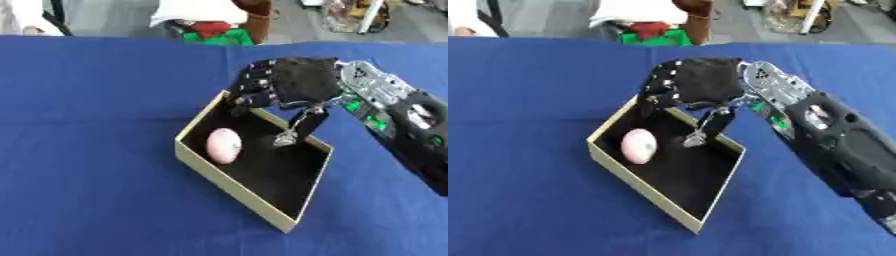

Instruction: Pick up objects on the table and place them in the box.

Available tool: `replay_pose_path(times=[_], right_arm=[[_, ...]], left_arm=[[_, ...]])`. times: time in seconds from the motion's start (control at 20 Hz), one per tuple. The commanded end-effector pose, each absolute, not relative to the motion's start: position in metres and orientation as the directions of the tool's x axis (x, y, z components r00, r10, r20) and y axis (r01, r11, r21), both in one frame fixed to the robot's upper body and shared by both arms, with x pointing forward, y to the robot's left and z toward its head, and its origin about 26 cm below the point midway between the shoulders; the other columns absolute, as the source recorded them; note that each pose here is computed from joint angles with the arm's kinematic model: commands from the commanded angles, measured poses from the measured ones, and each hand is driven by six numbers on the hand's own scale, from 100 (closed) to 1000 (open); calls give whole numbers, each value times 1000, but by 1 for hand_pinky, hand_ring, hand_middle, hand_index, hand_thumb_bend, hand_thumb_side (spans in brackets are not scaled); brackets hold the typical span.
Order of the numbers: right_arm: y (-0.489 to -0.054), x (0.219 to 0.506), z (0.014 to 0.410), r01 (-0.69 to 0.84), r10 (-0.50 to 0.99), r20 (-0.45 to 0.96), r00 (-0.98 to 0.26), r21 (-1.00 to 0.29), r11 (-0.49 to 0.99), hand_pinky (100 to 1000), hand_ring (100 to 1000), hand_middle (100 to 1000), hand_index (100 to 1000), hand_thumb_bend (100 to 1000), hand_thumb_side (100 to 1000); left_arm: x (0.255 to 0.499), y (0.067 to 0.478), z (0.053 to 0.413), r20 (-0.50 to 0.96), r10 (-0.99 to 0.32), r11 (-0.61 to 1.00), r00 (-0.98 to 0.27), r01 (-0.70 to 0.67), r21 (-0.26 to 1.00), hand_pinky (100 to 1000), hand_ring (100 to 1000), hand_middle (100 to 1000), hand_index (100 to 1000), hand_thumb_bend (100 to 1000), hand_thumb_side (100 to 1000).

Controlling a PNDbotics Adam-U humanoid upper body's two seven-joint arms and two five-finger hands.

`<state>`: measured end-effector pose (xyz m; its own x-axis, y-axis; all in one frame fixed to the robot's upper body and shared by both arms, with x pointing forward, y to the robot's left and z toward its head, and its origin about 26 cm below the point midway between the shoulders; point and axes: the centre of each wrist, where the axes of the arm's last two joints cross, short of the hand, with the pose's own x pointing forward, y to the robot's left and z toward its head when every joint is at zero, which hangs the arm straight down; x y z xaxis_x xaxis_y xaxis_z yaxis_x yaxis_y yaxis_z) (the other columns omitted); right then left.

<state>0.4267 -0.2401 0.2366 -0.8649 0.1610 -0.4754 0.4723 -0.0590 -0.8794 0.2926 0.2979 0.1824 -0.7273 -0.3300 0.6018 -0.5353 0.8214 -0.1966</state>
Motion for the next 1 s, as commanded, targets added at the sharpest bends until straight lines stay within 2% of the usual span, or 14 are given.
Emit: replay_pose_path(times=[0.05,0.25,0.45,0.7,0.8,1.0], right_arm=[[-268,427,257,511,242,-492,-836,-859,19,767,754,714,774,280,500],[-297,424,267,537,349,-460,-816,-828,162,746,745,703,770,239,497],[-316,418,276,575,457,-434,-777,-784,233,740,750,706,778,201,526],[-333,411,287,611,627,-301,-719,-704,362,724,767,729,825,100,668],[-338,408,291,615,684,-230,-692,-684,393,710,768,736,840,100,741],[-346,401,296,600,743,-65,-666,-638,483,670,756,731,855,100,829]], left_arm=[[291,299,189,581,-339,823,-740,-532,-199,740,632,699,690,545,931],[291,299,189,580,-340,820,-740,-535,-202,741,632,699,690,545,930],[291,299,190,578,-341,819,-741,-536,-204,740,632,699,690,545,930],[291,300,190,578,-342,817,-741,-538,-207,740,632,700,690,544,930],[291,300,190,577,-342,817,-742,-538,-208,740,632,699,690,544,930],[291,300,190,576,-344,814,-742,-541,-211,740,632,699,690,545,929]])
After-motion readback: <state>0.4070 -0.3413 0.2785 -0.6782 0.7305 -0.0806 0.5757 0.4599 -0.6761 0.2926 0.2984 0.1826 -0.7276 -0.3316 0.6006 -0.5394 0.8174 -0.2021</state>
